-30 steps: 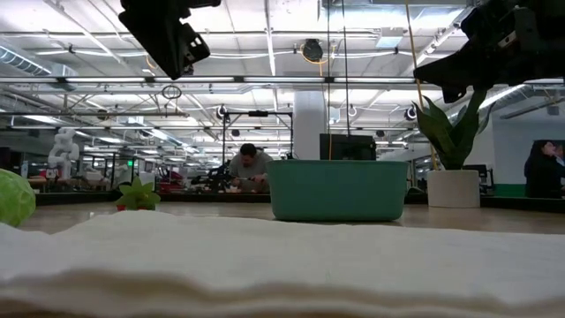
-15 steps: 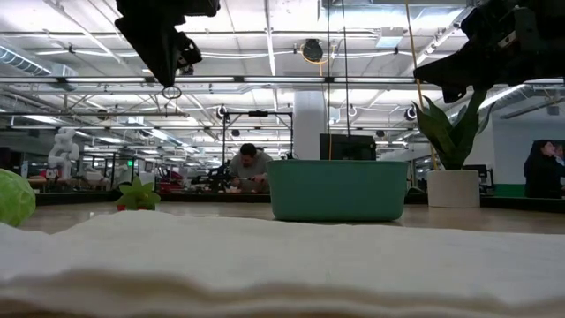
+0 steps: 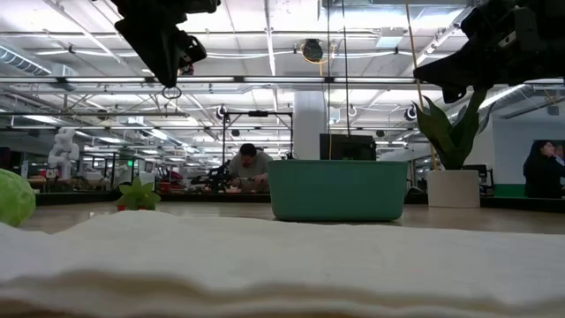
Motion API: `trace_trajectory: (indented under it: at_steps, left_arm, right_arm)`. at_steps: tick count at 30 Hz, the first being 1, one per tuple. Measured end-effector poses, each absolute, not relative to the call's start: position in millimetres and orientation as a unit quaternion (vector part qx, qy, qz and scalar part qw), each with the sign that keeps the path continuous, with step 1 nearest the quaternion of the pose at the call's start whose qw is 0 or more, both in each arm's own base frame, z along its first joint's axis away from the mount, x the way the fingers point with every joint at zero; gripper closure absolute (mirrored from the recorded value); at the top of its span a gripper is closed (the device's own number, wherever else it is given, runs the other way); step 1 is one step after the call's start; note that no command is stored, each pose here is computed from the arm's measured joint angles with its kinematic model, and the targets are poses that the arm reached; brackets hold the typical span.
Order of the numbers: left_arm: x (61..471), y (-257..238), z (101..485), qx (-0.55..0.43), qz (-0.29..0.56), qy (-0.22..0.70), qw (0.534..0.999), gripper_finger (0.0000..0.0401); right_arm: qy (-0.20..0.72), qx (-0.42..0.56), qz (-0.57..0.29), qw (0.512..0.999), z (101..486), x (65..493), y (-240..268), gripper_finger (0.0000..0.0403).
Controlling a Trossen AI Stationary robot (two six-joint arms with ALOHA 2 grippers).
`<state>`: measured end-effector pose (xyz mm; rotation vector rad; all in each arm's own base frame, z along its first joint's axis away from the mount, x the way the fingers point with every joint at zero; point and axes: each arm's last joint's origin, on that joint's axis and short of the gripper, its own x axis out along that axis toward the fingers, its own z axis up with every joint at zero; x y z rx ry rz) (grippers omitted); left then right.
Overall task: Pick and placing Produce into tupperware
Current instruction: Put the red strawberry into the blue bin
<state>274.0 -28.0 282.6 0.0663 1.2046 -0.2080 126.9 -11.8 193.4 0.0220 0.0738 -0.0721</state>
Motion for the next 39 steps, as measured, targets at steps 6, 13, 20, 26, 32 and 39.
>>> trace_trajectory:
  at_steps: [6, 13, 20, 26, 32, 39]
  left_arm:
    - [274, -28, 283, 0.037, -0.093, 0.565, 0.819, 0.029]
    - [274, -28, 283, 0.035, -0.092, 0.566, 0.819, 0.0183]
    - [274, -30, 283, 0.048, -0.102, 0.564, 0.818, 0.0133]
    - [276, -43, 284, 0.129, -0.166, 0.535, 0.818, 0.013]
    - [281, -50, 286, 0.176, -0.197, 0.496, 0.827, 0.013]
    - [287, -52, 272, 0.205, -0.202, 0.502, 0.816, 0.013]
  right_arm:
    - [0.037, 0.011, -0.036, 0.999, 193, 127, -12, 0.0403]
    - [0.037, 0.011, -0.036, 0.999, 193, 127, -12, 0.0403]
    - [0.037, 0.011, -0.036, 0.999, 193, 127, -12, 0.0403]
    - [0.037, 0.011, -0.036, 0.999, 193, 127, -12, 0.0403]
    - [0.037, 0.011, -0.036, 0.999, 193, 127, -12, 0.0403]
    - [0.038, 0.012, -0.036, 0.999, 193, 127, -12, 0.0403]
